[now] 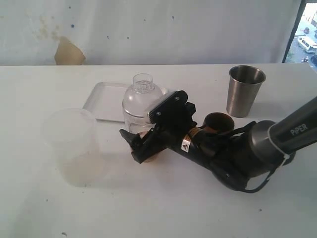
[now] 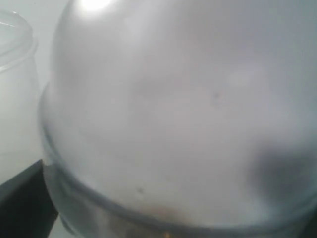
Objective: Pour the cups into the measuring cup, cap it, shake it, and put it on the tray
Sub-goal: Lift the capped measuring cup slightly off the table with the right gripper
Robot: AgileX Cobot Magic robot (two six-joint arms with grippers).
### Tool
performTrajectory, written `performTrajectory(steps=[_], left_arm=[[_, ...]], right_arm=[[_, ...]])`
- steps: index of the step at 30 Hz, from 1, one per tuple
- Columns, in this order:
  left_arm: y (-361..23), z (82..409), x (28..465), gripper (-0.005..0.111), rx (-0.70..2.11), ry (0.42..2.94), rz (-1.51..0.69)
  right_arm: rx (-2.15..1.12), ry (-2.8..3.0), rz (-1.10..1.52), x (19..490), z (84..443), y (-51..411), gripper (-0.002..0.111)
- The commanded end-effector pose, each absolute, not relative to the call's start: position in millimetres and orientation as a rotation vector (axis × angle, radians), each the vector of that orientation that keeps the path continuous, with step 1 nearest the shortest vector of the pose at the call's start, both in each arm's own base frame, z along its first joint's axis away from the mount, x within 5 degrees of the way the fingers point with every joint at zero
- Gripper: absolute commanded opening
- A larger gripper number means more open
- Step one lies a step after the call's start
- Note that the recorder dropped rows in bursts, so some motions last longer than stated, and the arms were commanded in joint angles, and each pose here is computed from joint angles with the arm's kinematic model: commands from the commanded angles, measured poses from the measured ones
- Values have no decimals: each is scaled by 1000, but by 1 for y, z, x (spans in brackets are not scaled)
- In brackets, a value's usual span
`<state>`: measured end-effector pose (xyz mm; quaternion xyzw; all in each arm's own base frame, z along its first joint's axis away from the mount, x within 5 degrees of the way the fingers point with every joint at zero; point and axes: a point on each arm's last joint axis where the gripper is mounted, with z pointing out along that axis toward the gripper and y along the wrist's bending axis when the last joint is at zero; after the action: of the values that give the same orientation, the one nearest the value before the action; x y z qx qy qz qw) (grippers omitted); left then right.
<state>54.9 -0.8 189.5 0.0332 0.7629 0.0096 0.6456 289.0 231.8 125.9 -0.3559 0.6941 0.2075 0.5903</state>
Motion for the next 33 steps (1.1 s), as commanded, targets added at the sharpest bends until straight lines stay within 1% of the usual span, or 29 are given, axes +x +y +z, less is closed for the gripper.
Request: performTrajectory(steps=[1, 5, 15, 17, 18, 20, 21, 22, 24, 25, 33], left_arm=[[-1, 190, 55, 103, 67, 1737, 13], [-1, 190, 55, 103, 67, 1737, 13], [-1, 190, 55, 103, 67, 1737, 13], [-1, 190, 55, 103, 67, 1737, 13], [-1, 190, 55, 103, 67, 1737, 13], [-1, 190, 55, 103, 67, 1737, 13], [-1, 190, 55, 103, 67, 1737, 13], [-1, 190, 55, 103, 67, 1737, 13], [-1, 190, 55, 103, 67, 1737, 13], [-1, 190, 55, 103, 67, 1737, 13], [-1, 190, 55, 103, 67, 1737, 13]], right_arm=[[-800, 1641, 507, 297, 118, 235, 99], [-802, 1641, 507, 303, 112, 239, 99], [-800, 1629, 510, 304, 113, 241, 99], [-800, 1636, 507, 304, 113, 240, 97], [-781, 1644, 503, 305, 113, 239, 94], [-765, 1658, 496, 306, 112, 238, 76], [-779, 1671, 492, 305, 111, 238, 59], [-805, 1680, 489, 304, 111, 239, 37], [-852, 1716, 474, 302, 110, 238, 0], [-833, 1729, 484, 303, 110, 238, 3], [-854, 1714, 451, 303, 113, 237, 3]])
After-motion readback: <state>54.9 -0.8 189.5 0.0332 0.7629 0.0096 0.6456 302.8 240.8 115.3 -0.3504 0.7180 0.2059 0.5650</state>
